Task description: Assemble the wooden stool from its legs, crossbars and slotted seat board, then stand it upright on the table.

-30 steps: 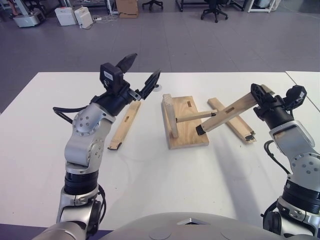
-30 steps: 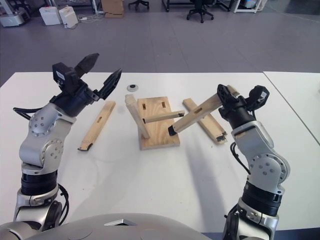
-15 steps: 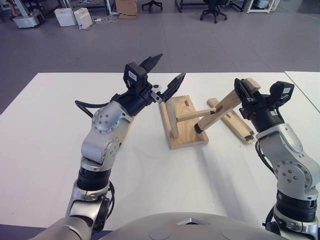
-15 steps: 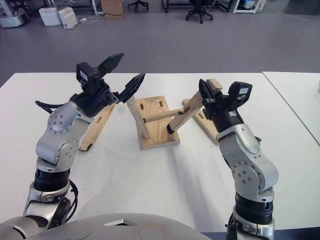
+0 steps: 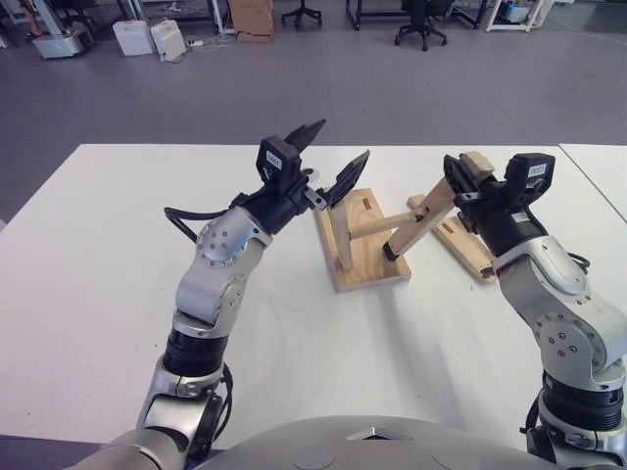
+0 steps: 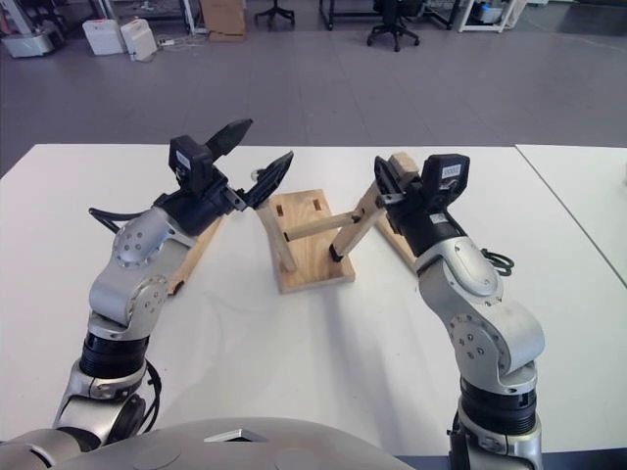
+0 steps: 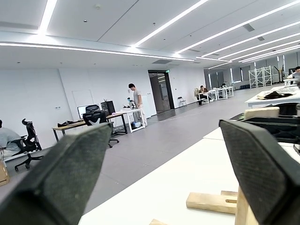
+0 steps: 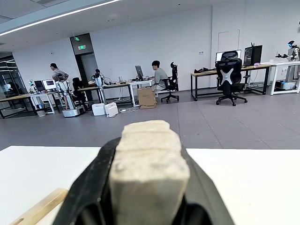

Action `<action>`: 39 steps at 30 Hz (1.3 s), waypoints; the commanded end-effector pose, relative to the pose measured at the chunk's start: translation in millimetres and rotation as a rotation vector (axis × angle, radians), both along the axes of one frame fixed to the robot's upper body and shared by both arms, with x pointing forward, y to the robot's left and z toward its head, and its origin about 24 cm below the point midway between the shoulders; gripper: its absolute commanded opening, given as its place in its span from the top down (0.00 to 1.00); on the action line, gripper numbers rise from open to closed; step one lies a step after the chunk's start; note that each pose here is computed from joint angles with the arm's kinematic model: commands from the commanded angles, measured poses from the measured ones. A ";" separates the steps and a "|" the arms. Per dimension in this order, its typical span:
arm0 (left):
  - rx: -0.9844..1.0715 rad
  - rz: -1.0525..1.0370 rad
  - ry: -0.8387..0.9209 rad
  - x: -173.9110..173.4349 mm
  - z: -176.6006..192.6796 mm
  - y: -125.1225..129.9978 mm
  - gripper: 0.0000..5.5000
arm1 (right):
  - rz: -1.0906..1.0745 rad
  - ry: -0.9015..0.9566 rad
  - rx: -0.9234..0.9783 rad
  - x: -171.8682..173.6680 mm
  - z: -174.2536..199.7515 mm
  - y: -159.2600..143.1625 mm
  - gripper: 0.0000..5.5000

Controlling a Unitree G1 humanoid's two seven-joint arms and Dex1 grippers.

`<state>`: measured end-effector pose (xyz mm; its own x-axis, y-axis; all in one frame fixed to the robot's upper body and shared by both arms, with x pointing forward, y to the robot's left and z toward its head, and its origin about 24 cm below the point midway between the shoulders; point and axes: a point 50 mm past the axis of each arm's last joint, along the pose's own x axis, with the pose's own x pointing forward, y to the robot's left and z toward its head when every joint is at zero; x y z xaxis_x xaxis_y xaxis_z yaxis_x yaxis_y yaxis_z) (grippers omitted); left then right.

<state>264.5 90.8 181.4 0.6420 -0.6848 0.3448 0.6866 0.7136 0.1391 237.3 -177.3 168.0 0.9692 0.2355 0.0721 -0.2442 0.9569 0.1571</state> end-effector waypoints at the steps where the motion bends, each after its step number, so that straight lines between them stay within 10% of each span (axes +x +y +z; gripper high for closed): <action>1: 0.032 0.030 0.081 7.3 -15.2 2.8 0.23 | -0.008 0.205 -0.184 -5.6 -42.9 -4.0 0.81; 14: 0.015 -0.011 0.151 10.2 -39.1 -11.8 0.23 | 0.227 0.694 -0.200 -34.4 -123.6 13.5 0.80; 25: 0.013 -0.005 0.144 12.6 -38.0 -14.0 0.23 | 0.185 0.163 -0.090 8.0 -35.1 21.4 0.52; 39: 0.062 -0.053 0.040 3.5 -4.6 -19.7 0.23 | 0.316 -0.377 -0.017 27.3 116.3 -14.9 0.52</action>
<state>269.8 73.5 182.9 0.6100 -0.6992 0.3728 0.7137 0.6892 0.1248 256.8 -187.2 267.3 0.7666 0.5065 0.3946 -0.5526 0.8335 0.0037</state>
